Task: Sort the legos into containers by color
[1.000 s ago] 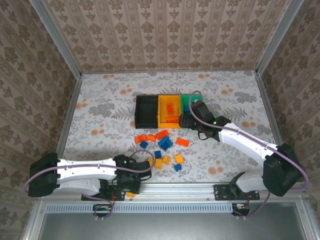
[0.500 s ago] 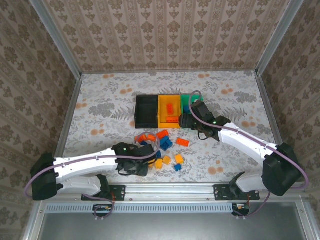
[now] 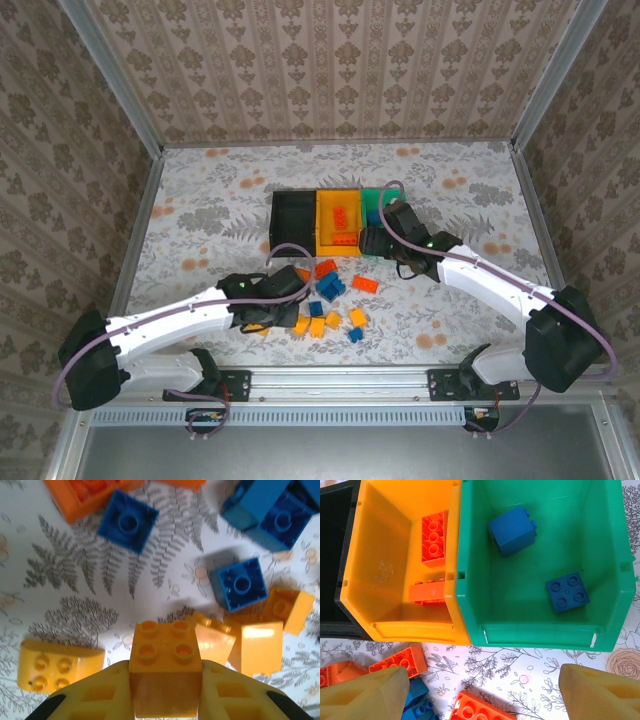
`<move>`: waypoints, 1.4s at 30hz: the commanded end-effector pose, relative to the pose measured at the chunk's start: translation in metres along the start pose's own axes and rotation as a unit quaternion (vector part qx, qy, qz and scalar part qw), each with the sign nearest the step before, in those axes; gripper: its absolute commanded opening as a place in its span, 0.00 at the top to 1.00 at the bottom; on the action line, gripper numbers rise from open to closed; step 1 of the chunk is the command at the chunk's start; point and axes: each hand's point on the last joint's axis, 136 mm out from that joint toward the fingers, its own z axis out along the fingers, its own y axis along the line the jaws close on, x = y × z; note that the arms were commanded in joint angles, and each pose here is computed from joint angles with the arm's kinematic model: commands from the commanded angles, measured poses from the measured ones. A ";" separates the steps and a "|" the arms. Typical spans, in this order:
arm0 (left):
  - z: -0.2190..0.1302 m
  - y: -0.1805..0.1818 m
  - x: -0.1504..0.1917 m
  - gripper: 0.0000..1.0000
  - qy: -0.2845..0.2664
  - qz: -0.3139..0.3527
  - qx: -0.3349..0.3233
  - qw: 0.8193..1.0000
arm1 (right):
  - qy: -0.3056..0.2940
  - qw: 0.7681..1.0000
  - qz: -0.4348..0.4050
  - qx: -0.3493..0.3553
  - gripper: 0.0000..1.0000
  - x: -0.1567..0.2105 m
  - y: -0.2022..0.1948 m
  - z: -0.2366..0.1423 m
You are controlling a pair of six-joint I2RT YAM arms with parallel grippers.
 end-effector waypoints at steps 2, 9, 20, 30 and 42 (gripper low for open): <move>-0.018 -0.005 -0.047 0.71 -0.079 0.016 -0.004 0.997 | -0.010 1.000 0.010 0.008 0.20 -0.007 -0.005 -0.007; -0.033 -0.004 -0.116 0.71 -0.168 0.002 0.002 0.986 | -0.012 1.000 0.011 0.010 0.20 -0.011 -0.006 -0.010; -0.004 0.010 -0.229 0.73 -0.227 -0.038 -0.043 0.972 | -0.004 1.000 0.015 0.014 0.20 -0.010 -0.008 -0.007; 0.022 0.006 -0.267 0.38 -0.211 -0.048 -0.040 0.975 | -0.003 1.000 0.013 0.017 0.19 -0.011 -0.010 -0.012; -0.066 -0.025 -0.228 0.00 -0.278 -0.049 0.066 0.957 | 0.080 0.996 -0.032 -0.017 0.19 0.038 0.000 -0.003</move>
